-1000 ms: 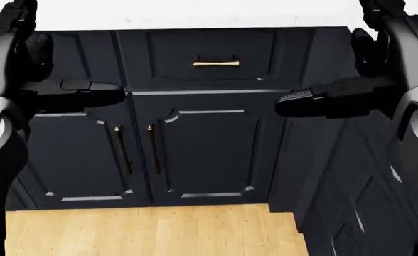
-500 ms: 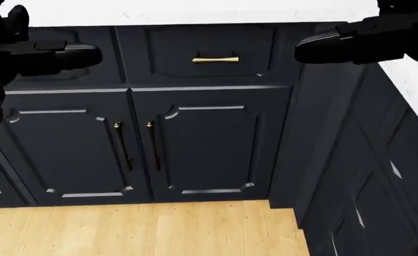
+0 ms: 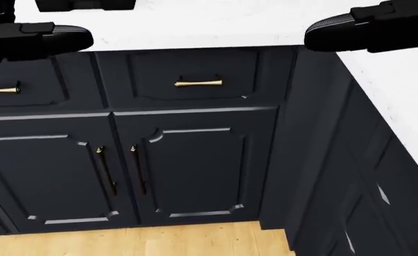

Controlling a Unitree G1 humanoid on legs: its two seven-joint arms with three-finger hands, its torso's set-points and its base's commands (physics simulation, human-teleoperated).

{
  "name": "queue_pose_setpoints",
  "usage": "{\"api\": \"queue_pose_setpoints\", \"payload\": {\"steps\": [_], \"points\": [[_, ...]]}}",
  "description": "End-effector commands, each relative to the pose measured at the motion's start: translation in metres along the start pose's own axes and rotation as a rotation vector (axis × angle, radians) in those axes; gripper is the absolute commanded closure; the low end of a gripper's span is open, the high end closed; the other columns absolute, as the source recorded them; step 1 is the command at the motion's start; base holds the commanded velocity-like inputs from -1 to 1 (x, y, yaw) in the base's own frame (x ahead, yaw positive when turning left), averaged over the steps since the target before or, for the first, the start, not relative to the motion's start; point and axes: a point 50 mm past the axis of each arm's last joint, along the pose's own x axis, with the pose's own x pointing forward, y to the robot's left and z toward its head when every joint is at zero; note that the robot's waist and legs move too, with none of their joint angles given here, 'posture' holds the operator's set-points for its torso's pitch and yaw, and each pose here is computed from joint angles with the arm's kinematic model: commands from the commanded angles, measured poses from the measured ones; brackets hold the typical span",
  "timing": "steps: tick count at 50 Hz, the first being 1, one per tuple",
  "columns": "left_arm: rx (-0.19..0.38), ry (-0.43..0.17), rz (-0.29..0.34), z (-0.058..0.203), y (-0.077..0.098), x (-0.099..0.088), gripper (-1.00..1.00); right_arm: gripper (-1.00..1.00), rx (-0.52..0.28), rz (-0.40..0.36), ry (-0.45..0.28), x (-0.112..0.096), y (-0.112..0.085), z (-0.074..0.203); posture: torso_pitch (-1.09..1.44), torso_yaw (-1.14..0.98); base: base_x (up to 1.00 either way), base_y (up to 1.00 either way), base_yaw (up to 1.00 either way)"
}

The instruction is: Press the button on the coffee machine to serve coffee.

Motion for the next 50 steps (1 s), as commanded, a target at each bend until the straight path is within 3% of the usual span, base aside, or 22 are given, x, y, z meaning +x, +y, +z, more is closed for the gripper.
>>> {"api": "queue_pose_setpoints", "payload": {"steps": [1,31,50], "points": [[0.001,-0.069,-0.004,0.0117,0.0019,-0.0014,-1.0,-1.0,0.0,-0.027,-0.051,-0.0015,-0.0024,0.0076,0.0,0.0,0.36,0.0,0.0],[0.002,-0.064,0.009,0.0104,0.0069,-0.001,-1.0,-1.0,0.005,-0.029,-0.042,0.0011,0.0,0.0039,0.0,0.0,0.32,0.07,0.0],[0.003,-0.058,0.013,0.0072,0.0083,-0.003,-1.0,-1.0,0.007,-0.034,-0.039,0.0041,0.0018,0.0012,0.0,0.0,-0.04,0.14,0.0]]}}
